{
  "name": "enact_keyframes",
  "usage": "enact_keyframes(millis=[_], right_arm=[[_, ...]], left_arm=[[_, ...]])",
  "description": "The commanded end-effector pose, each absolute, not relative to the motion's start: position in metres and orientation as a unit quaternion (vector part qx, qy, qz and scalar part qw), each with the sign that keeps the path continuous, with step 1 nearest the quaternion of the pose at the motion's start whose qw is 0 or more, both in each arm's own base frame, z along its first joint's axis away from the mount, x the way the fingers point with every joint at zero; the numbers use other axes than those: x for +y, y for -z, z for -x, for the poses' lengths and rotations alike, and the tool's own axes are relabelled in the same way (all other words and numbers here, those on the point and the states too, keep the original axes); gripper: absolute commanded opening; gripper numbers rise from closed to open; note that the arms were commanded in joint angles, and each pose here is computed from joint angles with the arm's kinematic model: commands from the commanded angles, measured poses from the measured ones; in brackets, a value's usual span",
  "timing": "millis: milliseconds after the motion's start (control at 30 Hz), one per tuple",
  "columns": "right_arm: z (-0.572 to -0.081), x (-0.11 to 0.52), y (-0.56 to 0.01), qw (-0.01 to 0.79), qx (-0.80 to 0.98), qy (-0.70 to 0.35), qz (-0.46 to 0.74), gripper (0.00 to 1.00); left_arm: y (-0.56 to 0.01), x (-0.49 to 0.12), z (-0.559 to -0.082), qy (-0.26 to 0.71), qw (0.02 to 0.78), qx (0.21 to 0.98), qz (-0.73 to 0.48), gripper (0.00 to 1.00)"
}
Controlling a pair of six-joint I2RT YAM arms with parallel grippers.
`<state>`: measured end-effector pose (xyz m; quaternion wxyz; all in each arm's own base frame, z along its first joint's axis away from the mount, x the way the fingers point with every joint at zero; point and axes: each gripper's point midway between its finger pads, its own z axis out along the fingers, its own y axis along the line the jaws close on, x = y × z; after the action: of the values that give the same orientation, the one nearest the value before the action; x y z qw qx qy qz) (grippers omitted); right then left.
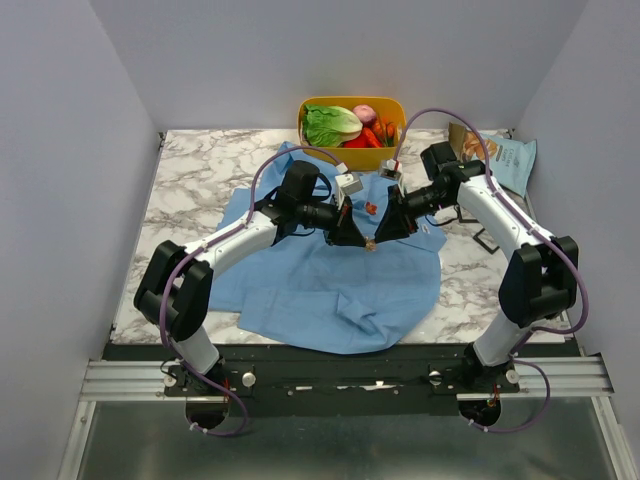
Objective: Remove the brooch from the garment
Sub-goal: Place the brooch in the brooch box.
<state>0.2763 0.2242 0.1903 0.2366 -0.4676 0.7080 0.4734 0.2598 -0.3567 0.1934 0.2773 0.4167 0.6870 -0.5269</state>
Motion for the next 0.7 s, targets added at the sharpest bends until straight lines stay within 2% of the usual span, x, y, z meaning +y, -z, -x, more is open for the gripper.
enact_keyframes(millis=[0, 233, 567, 667], right_arm=[[-0.278, 0.2287, -0.1967, 0.243, 0.697, -0.486, 0.467, 0.29], [-0.2765, 0.2314, -0.1946, 0.238, 0.696, -0.49, 0.467, 0.25], [-0.2756, 0.2335, -0.1909, 0.231, 0.698, -0.489, 0.469, 0.27], [-0.2755, 0.234, -0.1909, 0.232, 0.697, -0.489, 0.47, 0.24]], left_arm=[[-0.199, -0.3594, -0.254, 0.54, 0.271, 0.675, -0.424, 0.0], [-0.2002, -0.3594, -0.254, 0.54, 0.271, 0.675, -0.424, 0.0], [-0.1998, -0.3594, -0.2539, 0.54, 0.271, 0.675, -0.424, 0.0], [-0.1995, -0.3595, -0.2535, 0.542, 0.269, 0.675, -0.423, 0.0]])
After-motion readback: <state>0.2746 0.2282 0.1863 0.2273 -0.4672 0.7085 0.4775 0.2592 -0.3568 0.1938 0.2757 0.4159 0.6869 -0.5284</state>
